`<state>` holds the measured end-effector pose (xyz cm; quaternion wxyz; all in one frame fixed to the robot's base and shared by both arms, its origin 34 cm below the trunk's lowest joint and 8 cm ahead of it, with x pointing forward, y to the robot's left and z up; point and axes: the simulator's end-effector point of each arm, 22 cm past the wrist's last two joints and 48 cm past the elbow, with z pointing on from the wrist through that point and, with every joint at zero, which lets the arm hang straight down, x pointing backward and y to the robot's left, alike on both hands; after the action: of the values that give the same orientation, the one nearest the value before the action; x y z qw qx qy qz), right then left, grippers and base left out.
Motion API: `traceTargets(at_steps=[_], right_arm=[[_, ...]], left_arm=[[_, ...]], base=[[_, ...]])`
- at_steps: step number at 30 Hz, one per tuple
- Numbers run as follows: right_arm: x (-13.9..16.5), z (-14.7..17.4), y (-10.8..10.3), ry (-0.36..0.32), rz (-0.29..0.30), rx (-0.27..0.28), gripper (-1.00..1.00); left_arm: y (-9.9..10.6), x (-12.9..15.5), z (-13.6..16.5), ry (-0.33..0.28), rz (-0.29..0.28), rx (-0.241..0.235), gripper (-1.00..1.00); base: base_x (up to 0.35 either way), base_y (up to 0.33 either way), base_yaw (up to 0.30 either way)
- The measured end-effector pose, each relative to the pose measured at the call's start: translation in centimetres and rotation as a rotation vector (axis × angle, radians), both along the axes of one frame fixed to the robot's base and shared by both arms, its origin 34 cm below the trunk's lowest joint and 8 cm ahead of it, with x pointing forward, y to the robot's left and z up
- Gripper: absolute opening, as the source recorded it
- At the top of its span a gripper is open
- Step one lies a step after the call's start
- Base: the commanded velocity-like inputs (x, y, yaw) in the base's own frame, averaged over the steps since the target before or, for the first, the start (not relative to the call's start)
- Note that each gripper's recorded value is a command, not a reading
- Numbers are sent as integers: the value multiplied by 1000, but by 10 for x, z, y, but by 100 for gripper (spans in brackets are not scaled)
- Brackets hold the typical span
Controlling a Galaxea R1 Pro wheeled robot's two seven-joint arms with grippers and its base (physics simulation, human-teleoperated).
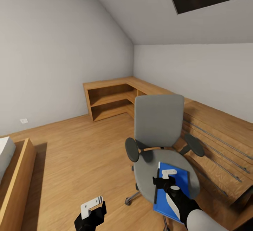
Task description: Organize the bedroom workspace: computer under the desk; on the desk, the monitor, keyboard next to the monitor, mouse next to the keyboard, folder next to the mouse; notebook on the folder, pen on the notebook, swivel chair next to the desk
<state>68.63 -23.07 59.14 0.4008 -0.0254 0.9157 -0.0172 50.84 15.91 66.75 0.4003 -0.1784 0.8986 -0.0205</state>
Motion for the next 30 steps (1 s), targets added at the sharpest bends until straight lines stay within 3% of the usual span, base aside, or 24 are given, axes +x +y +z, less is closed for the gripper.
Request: traceTargets(at_steps=[20, 24, 27, 30], right_arm=[[8, 42, -1, -19, -3, 2, 100], [29, 74, -3, -87, -5, 5, 100], [58, 126, -3, -199, -6, 9, 100], [60, 151, -5, -234, -7, 11, 100]], left_arm=[[0, 1, 34, 3, 1, 0, 100], [0, 2, 41, 4, 2, 0, 100], [1, 2, 45, 4, 5, 0, 100], [3, 2, 50, 4, 7, 1, 100]], base=[[0, 0, 0], [0, 0, 0], [0, 0, 0], [0, 0, 0]])
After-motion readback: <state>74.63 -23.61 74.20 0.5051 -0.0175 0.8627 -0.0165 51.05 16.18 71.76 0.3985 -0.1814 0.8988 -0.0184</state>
